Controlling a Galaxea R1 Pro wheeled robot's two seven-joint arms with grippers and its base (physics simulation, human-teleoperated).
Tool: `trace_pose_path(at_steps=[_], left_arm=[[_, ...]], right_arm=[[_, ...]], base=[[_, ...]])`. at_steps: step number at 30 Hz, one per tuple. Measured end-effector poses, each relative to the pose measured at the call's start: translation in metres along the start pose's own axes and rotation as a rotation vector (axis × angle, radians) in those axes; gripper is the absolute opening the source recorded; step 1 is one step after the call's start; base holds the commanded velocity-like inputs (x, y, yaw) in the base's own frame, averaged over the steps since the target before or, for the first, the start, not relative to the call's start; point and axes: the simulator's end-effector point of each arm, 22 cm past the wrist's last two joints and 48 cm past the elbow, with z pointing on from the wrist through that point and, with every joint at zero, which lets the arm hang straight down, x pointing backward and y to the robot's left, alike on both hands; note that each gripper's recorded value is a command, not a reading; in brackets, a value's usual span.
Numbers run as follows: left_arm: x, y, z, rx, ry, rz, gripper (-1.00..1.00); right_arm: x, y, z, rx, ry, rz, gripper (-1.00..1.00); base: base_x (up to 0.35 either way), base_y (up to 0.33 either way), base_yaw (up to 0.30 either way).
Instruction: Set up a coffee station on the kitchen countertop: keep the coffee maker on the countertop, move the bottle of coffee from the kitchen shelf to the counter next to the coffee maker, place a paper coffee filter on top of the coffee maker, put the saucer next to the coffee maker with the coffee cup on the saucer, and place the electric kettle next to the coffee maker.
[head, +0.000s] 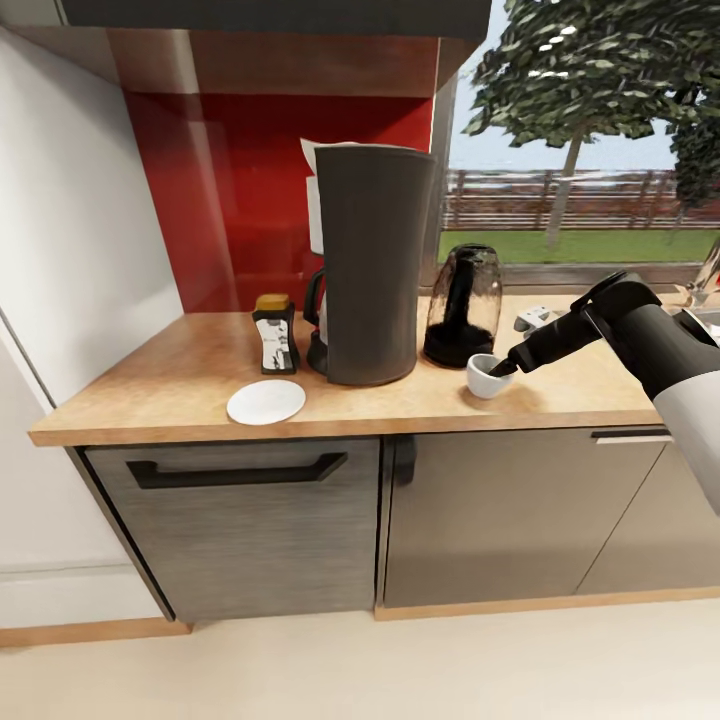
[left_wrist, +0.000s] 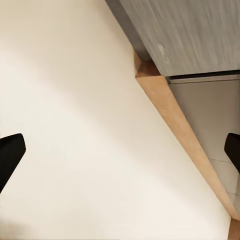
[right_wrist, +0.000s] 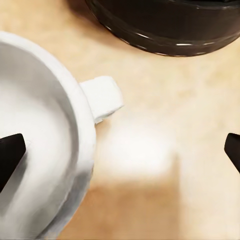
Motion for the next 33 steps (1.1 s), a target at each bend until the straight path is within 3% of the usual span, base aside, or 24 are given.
trace_pose_path(at_steps=[11, 12, 21, 33], left_arm=[[0.0000, 0.0000, 0.0000, 0.000, 0.000, 0.000, 1.00], [0.0000, 0.0000, 0.0000, 0.000, 0.000, 0.000, 1.00], [-0.0001, 0.0000, 0.0000, 0.000, 0.000, 0.000, 1.00], [-0.0001, 0.0000, 0.0000, 0.000, 0.000, 0.000, 1.00]], right_arm=[[0.0000, 0.0000, 0.0000, 0.000, 0.000, 0.000, 1.00], [0.0000, 0.0000, 0.0000, 0.000, 0.000, 0.000, -1.00], [-0.0016, -0.0053, -0.0028, 0.023, -0.002, -0.025, -1.00], [-0.0007, -0.0029, -0.0013, 0.014, -0.002, -0.017, -1.00]], base=[[0.000, 0.000, 0.000], [0.000, 0.000, 0.000], [0.000, 0.000, 0.000], [0.000, 0.000, 0.000]])
